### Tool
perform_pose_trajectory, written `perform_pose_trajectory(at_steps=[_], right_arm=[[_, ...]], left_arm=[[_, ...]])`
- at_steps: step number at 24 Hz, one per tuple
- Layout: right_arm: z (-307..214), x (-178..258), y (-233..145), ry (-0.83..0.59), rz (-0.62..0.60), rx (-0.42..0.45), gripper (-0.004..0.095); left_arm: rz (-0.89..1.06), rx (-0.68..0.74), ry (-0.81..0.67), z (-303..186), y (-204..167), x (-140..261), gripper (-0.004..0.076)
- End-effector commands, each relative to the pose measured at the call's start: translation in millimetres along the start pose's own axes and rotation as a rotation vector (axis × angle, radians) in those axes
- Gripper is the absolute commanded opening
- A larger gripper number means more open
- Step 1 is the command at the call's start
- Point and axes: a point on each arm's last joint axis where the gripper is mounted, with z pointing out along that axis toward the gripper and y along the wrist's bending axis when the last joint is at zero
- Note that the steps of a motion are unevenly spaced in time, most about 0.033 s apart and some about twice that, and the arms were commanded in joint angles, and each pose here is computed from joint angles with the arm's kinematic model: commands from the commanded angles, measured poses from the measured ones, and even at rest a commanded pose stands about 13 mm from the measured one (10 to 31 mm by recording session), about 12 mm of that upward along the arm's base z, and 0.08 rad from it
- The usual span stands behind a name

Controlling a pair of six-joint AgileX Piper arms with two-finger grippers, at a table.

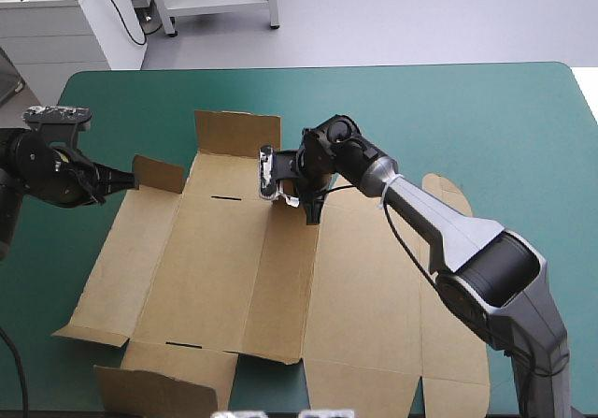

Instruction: Fold the box

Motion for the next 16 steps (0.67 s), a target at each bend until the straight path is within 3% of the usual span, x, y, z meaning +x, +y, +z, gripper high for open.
perform_pose_trajectory(at_steps=[1,8,11,16], right_arm=[[-35,-9,-14,-0.089,0.005,0.142,0.0332],[-59,-2,-21,-0.026,-0.003,0.241,0.0323],[-105,8,-29,0.025,0.132,0.379,0.0298],[-169,28,-20,0.081,0.370,0.473,0.0297]], left_arm=[[-0.001,0.000,-0.054,-18,0,0,-0.0008],[-0.001,0.000,-0.054,-18,0,0,-0.0008],[0.000,-0.002,-0.060,-18,0,-1,-0.0008],[0.017,0.000,-0.081,-18,0,-3,-0.0008]])
